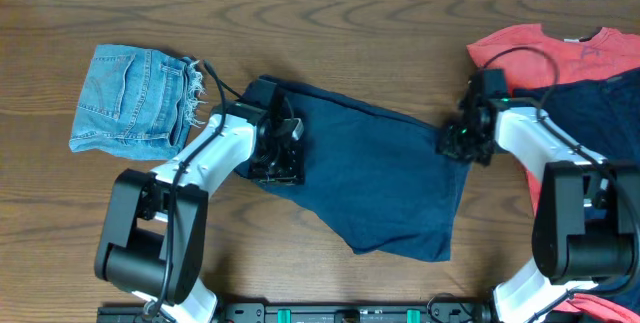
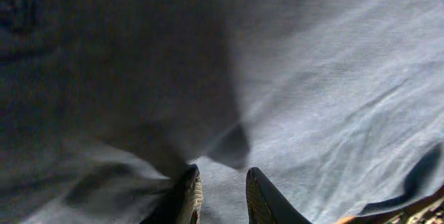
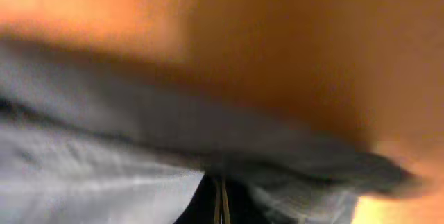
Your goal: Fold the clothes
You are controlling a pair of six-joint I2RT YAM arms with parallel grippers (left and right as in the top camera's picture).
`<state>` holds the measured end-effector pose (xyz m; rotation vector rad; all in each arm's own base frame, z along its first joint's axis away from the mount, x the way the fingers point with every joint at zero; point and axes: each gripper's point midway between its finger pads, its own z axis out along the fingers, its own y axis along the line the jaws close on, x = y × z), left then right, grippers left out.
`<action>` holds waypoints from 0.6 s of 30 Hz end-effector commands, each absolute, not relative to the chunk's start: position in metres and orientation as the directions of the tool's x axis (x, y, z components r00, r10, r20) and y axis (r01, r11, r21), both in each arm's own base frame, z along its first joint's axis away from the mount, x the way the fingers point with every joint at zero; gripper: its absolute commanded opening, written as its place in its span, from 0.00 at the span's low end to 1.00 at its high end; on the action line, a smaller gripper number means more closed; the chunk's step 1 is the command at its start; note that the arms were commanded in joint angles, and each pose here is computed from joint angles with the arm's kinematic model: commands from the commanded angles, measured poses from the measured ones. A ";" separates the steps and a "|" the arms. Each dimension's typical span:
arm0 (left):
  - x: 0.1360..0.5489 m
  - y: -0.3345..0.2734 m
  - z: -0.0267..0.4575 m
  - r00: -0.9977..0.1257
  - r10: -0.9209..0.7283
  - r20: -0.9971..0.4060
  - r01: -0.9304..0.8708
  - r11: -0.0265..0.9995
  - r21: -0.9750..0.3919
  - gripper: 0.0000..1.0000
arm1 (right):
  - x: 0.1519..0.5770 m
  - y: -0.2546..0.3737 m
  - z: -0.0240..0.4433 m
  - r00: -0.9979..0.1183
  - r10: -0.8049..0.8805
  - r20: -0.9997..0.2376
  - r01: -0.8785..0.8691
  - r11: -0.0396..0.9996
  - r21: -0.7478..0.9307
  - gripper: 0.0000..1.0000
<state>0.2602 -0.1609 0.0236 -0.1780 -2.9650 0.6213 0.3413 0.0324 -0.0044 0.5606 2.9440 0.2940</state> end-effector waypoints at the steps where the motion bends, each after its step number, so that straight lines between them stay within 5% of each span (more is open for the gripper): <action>1: 0.258 -0.151 0.015 -0.986 0.140 0.090 0.100 0.932 -0.350 0.24 | 0.349 -0.010 -0.019 -0.857 0.500 -0.126 0.480 0.863 0.157 0.01; 13: 0.277 -0.168 0.052 -0.990 0.136 0.027 0.109 0.889 -0.444 0.25 | 0.352 0.022 0.053 -0.944 0.263 -0.198 0.156 0.887 0.434 0.04; 18: 0.308 -0.146 0.093 -0.992 0.080 -0.096 0.110 0.919 -0.378 0.41 | 0.313 0.068 0.101 -0.971 0.178 -0.159 0.065 0.839 0.540 0.05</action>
